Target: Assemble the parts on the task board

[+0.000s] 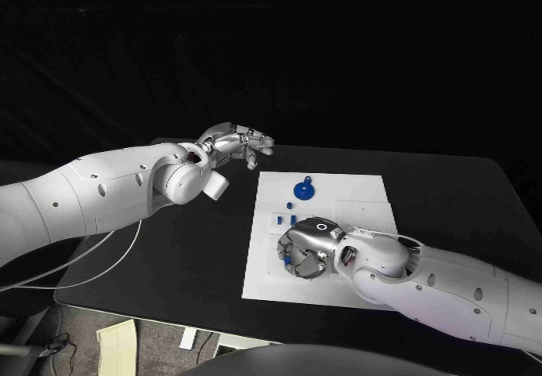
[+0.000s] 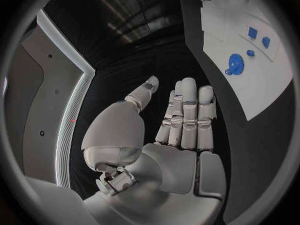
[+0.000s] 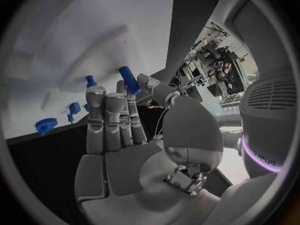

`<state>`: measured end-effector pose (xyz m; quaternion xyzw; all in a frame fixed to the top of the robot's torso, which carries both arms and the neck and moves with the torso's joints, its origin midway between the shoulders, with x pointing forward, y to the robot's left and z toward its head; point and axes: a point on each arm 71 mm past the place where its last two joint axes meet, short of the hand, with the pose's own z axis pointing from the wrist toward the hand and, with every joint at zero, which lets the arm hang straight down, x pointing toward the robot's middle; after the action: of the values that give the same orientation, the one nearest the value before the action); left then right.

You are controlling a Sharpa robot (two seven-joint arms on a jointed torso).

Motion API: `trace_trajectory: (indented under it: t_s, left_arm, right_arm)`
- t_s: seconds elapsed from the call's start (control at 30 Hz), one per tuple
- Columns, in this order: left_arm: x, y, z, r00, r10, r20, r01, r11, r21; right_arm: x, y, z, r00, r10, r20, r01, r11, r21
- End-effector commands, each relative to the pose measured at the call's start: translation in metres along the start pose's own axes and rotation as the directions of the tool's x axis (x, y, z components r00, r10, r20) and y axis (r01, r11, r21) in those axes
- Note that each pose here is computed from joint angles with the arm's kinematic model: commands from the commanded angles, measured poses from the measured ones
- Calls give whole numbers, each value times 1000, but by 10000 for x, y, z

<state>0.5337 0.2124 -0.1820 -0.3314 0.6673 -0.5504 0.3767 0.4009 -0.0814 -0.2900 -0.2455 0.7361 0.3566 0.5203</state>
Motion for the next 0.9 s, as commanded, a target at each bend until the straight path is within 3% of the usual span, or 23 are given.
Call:
trace_trajectory:
  t_s: [0.03,0.9]
  left_arm:
    - [26,-13,4,1000,-2,-20,2,1000,8]
    - [4,-6,-4,1000,0,-13,0,1000,2]
  right_arm:
    - [42,33,-3,999,36,-22,-37,999,-23]
    - [-34,-41,-112,994,82,70,-82,997,-15]
